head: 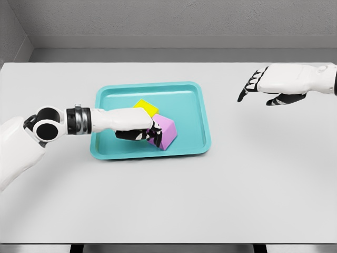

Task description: Push two cubes

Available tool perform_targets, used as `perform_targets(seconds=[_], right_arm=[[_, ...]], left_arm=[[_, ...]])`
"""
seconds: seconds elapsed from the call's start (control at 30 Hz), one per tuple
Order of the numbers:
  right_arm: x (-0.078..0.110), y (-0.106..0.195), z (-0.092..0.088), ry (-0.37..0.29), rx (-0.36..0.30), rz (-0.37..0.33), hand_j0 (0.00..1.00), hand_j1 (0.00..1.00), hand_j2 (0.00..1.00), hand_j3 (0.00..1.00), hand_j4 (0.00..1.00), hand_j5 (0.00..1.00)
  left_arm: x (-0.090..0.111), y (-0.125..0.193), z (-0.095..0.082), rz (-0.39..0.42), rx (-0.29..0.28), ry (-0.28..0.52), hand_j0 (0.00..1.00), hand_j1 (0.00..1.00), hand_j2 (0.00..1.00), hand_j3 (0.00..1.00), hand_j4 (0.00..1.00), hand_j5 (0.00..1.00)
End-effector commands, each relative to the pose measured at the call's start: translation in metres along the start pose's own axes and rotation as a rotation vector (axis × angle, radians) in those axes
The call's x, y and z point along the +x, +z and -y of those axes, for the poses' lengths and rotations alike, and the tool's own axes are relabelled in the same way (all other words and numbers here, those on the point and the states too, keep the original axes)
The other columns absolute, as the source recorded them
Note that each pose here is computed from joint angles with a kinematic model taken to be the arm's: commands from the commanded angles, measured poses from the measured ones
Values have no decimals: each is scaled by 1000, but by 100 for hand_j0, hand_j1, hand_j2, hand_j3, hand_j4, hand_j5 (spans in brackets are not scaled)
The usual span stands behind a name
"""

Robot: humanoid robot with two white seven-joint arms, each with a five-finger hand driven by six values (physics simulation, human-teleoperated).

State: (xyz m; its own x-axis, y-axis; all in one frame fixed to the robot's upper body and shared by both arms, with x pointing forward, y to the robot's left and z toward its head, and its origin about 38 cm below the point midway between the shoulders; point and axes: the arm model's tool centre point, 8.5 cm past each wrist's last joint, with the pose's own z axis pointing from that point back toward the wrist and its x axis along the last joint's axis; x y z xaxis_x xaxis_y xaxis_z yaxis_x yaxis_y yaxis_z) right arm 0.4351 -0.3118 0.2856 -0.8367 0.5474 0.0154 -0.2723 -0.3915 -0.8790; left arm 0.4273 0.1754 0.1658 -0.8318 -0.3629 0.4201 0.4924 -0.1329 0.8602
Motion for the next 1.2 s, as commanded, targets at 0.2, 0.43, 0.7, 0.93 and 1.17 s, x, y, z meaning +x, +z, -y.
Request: perform_targets(seconds=[0.2,0.43,0.7,0.93,1.17], right_arm=[[0,0,1,-4,-5,-1,74,74,74,74,74,74],[0,1,1,-4,-5,-2,74,74,74,74,74,74],[0,0,0,-6,-2,-1,74,74,74,74,74,74],[-1,2,-5,-15,5,-5,75,75,75,75,75,75],[-10,13,-17,-46,17,-42,83,83,83,83,83,83]], left_arm=[[-9,-2,6,-36,-54,-47,38,38,38,38,38,38],[-12,-6,0,-39,-44,-48,38,38,38,38,38,38],[1,-1,-21,5,-3,-71,39,39,39,39,39,39],[2,19,-31,4,26,-57,39,39,39,39,39,39],[-72,94,-52,-256,154,59,40,40,40,40,40,40]])
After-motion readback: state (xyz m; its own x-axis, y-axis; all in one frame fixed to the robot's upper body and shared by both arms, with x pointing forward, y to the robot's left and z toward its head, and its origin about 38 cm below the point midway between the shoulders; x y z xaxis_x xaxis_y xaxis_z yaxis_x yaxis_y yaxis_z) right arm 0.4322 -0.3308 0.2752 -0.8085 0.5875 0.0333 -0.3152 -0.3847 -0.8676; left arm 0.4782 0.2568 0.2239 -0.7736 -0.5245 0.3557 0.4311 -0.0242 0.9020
